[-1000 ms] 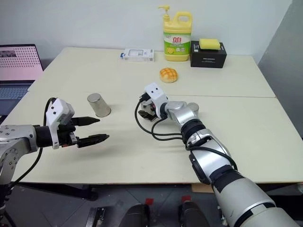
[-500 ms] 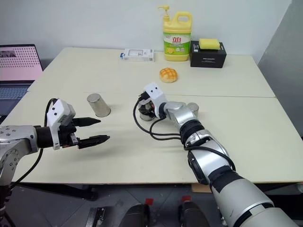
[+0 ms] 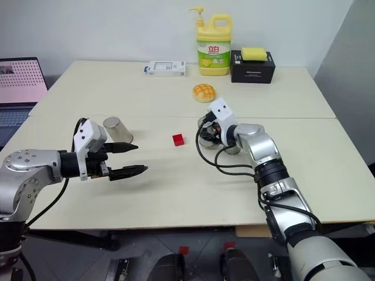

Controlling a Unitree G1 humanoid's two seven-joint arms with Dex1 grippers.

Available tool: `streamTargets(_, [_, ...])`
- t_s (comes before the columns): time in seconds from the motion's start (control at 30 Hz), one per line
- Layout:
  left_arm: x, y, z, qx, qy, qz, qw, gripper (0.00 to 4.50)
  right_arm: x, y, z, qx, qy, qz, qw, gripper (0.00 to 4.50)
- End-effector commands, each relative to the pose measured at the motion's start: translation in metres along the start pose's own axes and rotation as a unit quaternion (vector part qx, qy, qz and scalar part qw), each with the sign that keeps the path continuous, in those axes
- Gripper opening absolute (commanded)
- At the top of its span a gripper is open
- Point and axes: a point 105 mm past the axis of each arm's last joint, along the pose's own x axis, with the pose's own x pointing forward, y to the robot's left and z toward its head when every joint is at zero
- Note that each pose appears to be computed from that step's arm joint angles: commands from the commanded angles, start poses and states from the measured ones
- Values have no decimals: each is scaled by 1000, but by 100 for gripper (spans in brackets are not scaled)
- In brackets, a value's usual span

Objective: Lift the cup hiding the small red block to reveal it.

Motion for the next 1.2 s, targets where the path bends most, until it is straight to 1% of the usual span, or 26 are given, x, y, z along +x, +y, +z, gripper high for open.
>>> streamTargets(0.03, [-1,2,7,17,-7,0,1000,450,2,0,17,-4,-26,-8,1000,264])
streamTargets(0.13, [0,2,6,17,-7,-1,1000,450,5,0,15,6,-27,-10,1000,264])
streamTargets(0.2, [0,2,6,17,-7,-1,1000,450,6,-1,14,8,-26,-13,1000,335])
streamTargets(0.23, [0,2,5,17,-7,-1,1000,450,7,-1,14,9,-26,-13,1000,349])
streamTargets(0.27, [0,2,5,17,-7,-1,1000,450,7,-2,14,10,-27,-14,1000,380])
streamTargets(0.3, [-1,2,5,16,-7,1,1000,450,7,-2,14,11,-28,-14,999,391])
streamTargets(0.33, [-1,2,4,15,-8,2,1000,450,7,-2,16,14,-31,-13,999,421])
streamTargets(0.4, [-2,2,4,14,-8,4,1000,450,7,-1,19,16,-37,-10,999,449])
streamTargets(0.47, [-3,4,3,12,-8,8,1000,450,4,0,29,17,-51,-8,999,449])
streamTargets(0.53, [-5,6,3,10,-11,14,1000,450,-1,2,45,20,-76,-4,997,449])
streamTargets(0.7, [-15,13,7,6,-22,36,999,450,-32,8,99,20,-169,16,985,449])
streamTargets(0.77, [-20,16,8,6,-24,53,998,450,-49,12,111,6,-193,24,981,449])
streamTargets(0.83, [-25,17,9,4,-24,64,998,450,-62,14,113,-9,-201,29,979,449])
streamTargets(0.9, [-31,14,7,6,-13,66,998,450,-81,19,100,-56,-189,42,979,449])
streamTargets(0.97, [-39,13,0,13,11,77,997,450,-102,27,78,-96,-175,66,978,449])
streamTargets(1.1, [-48,15,-10,13,33,96,995,450,-129,39,39,-99,-146,91,980,449])
streamTargets(1.2, [-50,16,-13,15,36,109,993,450,-148,57,10,-82,-142,126,978,449])
